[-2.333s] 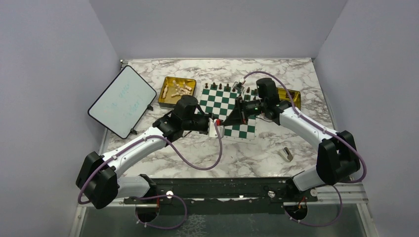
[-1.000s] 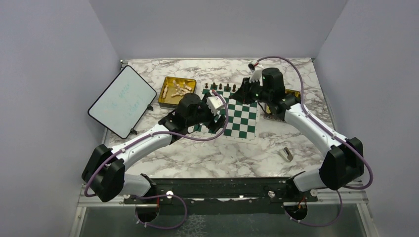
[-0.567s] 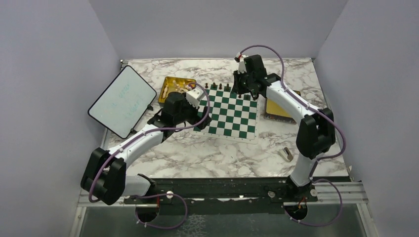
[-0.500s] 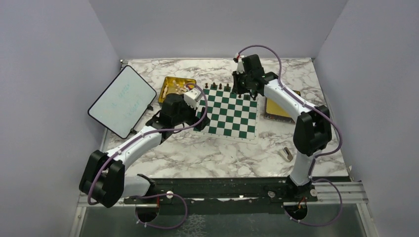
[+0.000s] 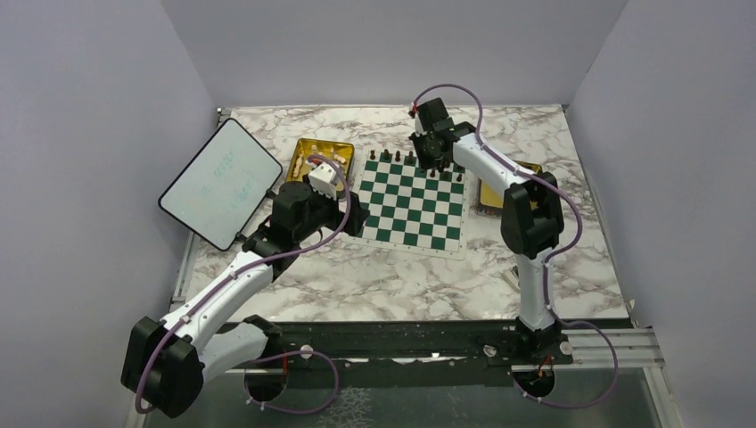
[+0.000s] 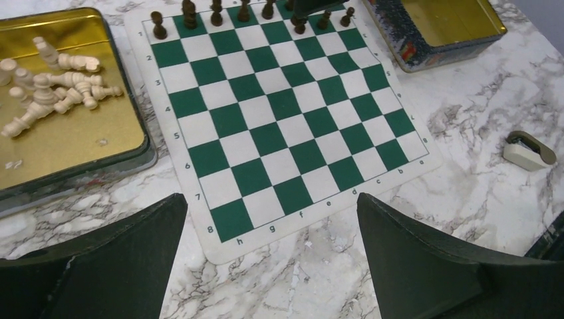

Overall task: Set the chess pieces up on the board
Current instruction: Place the chess piece on the chessboard.

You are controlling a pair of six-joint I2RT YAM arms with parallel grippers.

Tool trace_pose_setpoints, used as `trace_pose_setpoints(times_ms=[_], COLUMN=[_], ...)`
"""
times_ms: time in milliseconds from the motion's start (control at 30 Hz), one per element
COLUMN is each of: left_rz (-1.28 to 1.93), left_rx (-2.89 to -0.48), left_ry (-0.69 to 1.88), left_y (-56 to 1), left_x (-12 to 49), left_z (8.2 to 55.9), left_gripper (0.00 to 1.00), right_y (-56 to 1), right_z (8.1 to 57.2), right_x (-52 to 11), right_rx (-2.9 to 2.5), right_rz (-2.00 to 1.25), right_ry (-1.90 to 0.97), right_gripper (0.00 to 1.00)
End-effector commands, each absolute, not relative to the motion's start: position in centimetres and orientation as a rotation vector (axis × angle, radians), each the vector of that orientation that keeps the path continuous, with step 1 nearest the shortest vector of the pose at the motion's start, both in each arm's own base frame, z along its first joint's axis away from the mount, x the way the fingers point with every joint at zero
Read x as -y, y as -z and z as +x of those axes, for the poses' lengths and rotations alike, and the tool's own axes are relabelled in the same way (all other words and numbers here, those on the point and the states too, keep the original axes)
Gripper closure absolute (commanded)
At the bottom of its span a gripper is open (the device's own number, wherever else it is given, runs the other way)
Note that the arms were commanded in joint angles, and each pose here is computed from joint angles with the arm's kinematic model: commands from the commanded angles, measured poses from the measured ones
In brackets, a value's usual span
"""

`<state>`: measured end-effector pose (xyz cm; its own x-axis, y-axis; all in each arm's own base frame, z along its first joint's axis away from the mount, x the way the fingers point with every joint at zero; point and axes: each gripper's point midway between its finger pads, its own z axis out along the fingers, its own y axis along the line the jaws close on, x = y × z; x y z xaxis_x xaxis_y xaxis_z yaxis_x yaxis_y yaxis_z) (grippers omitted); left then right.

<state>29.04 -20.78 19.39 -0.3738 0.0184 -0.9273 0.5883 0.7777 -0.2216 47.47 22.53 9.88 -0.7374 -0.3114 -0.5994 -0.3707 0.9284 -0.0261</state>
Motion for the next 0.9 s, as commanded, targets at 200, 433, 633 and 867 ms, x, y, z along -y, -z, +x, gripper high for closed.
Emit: trace_pose_setpoints(times_ms=[200, 433, 633, 867], left_rz=[0.396, 0.408, 0.408, 0.410], left_rx=[-1.874, -1.869, -1.863, -1.867], left_ry=[0.496, 0.487, 0.512, 0.530], left_y=[-20.8, -20.8, -20.9, -20.6], left_x=[18.6, 18.6, 19.1, 19.3], left_z=[29.4, 29.1, 29.0, 28.8], left_gripper=[0.01, 0.01, 0.01, 0.01], right_y=[-8.4, -7.7, -6.6, -5.5], right_z=[49.5, 50.2, 50.7, 50.6], right_x=[-22.2, -22.5, -22.2, -22.5], right_rx=[-2.461, -2.463, -2.472, -2.492], right_rz=[-0.466, -0.454, -0.444, -0.437], right_ry=[0.013, 0.017, 0.057, 0.039], right_gripper=[0.86, 0.86, 0.86, 0.85])
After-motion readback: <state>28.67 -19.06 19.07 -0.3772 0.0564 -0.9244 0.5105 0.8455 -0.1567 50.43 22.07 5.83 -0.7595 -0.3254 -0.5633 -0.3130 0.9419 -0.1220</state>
